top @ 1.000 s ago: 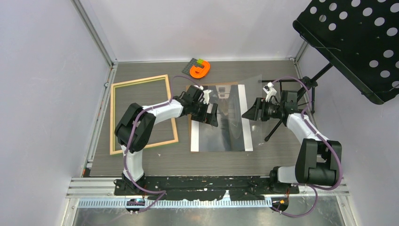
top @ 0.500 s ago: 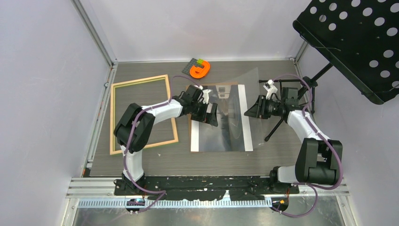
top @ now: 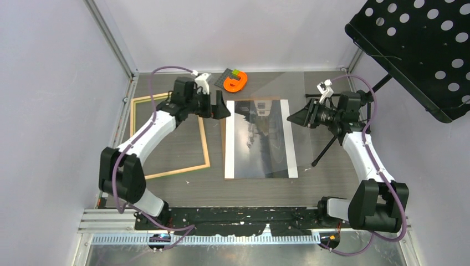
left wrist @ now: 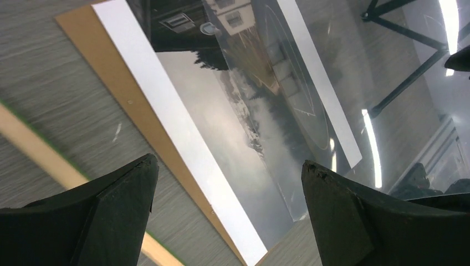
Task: Put the photo into the frame
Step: Pick up the photo frame item at the center of the board.
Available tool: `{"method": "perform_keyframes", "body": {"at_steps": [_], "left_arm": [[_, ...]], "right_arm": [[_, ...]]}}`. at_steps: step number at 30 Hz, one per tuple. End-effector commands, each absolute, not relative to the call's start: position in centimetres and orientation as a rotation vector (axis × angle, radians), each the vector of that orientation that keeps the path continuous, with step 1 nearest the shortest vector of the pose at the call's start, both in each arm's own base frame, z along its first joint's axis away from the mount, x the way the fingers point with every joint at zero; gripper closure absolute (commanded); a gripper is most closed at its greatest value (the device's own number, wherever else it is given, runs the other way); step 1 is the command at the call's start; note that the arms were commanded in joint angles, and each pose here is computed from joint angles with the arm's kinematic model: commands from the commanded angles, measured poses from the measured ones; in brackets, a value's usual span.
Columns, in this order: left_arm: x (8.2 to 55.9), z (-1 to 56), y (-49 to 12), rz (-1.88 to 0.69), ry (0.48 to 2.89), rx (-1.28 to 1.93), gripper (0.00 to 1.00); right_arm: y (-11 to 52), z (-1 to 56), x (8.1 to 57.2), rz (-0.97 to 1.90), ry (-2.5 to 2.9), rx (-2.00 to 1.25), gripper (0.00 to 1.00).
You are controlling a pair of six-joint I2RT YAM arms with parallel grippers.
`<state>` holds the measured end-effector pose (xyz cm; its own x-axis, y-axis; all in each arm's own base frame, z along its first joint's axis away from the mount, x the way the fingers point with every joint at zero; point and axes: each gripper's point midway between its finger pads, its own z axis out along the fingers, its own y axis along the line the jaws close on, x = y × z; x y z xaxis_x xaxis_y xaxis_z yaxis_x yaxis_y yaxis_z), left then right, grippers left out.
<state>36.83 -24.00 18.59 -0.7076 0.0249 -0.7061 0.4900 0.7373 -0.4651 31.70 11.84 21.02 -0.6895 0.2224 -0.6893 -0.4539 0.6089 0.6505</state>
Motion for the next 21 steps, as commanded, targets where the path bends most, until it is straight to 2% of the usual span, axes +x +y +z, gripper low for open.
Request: {"method": "perform_keyframes", "body": {"at_steps": [1,8,13,21], "left_arm": [[36.1,20.0,-20.9,-0.808,2.211,0.372,0.01],[36.3,21.2,-14.1,-0.731,2.185,0.177,0.01],[35.5,20.9,-13.1,-0.708,2.174,0.172,0.01],[35.0,19.6,-13.9,-0.790,2.198,0.150,0.01]], "right_arm": [[13.3,26.4,32.0,1.186,1.880,-0.244,0.94],[15.5,29.0,32.2,1.246,1.795,-0.252,0.94],[15.6,28.2,33.0,1.243,1.815,-0.204,0.94],[14.8,19.7,33.8,1.177,2.026,-0.155,0.94]]}}
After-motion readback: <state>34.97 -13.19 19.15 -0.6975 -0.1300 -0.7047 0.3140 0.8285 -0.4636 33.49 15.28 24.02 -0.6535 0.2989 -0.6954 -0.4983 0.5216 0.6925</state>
